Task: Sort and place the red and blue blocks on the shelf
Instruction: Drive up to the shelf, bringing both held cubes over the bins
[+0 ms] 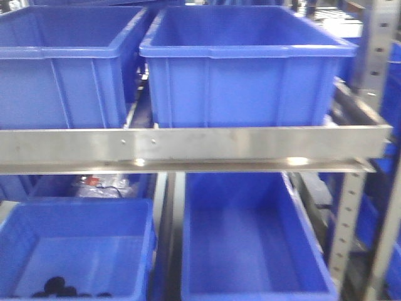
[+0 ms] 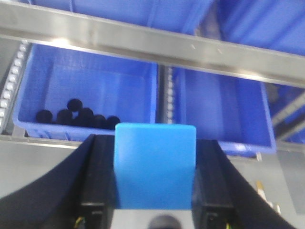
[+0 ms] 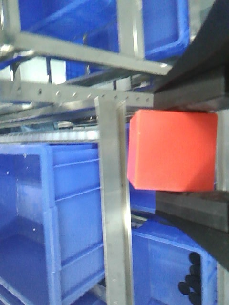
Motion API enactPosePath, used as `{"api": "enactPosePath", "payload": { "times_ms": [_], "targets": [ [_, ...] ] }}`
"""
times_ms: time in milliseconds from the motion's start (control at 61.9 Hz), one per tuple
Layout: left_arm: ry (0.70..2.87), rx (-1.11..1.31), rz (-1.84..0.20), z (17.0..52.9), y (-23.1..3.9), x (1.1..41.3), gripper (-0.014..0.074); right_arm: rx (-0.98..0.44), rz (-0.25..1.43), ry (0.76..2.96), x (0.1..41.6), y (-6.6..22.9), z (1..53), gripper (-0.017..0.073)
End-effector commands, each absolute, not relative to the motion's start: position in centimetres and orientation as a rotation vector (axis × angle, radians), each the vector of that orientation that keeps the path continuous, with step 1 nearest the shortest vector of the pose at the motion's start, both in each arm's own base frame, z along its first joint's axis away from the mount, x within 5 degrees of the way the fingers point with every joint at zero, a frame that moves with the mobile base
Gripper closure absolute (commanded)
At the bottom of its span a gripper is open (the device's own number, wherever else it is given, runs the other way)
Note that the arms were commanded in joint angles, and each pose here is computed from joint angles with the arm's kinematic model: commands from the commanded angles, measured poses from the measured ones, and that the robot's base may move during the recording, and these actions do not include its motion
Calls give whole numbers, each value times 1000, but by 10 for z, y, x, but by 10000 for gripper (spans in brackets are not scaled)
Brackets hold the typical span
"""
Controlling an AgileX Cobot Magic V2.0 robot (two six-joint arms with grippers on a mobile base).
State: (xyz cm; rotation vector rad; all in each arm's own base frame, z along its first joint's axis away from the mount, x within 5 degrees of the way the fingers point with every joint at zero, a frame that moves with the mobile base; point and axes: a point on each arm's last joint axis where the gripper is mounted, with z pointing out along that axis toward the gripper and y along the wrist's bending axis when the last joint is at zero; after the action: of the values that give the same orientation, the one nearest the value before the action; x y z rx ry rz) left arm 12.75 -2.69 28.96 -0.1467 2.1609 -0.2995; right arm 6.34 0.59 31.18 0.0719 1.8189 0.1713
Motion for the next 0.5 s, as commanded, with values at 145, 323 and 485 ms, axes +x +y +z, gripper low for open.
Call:
{"api": "enactPosePath", "payload": {
  "times_ms": [145, 323, 485],
  "targets": [
    [2056, -145, -326, 305, -27, 131, 470, 72, 160, 1711, 64, 5, 328, 510],
    [2056, -145, -326, 305, -27, 131, 470, 72, 160, 1711, 64, 5, 328, 510],
    [2056, -145, -326, 305, -27, 131, 470, 72, 160, 1711, 64, 5, 328, 510]
  ]
}}
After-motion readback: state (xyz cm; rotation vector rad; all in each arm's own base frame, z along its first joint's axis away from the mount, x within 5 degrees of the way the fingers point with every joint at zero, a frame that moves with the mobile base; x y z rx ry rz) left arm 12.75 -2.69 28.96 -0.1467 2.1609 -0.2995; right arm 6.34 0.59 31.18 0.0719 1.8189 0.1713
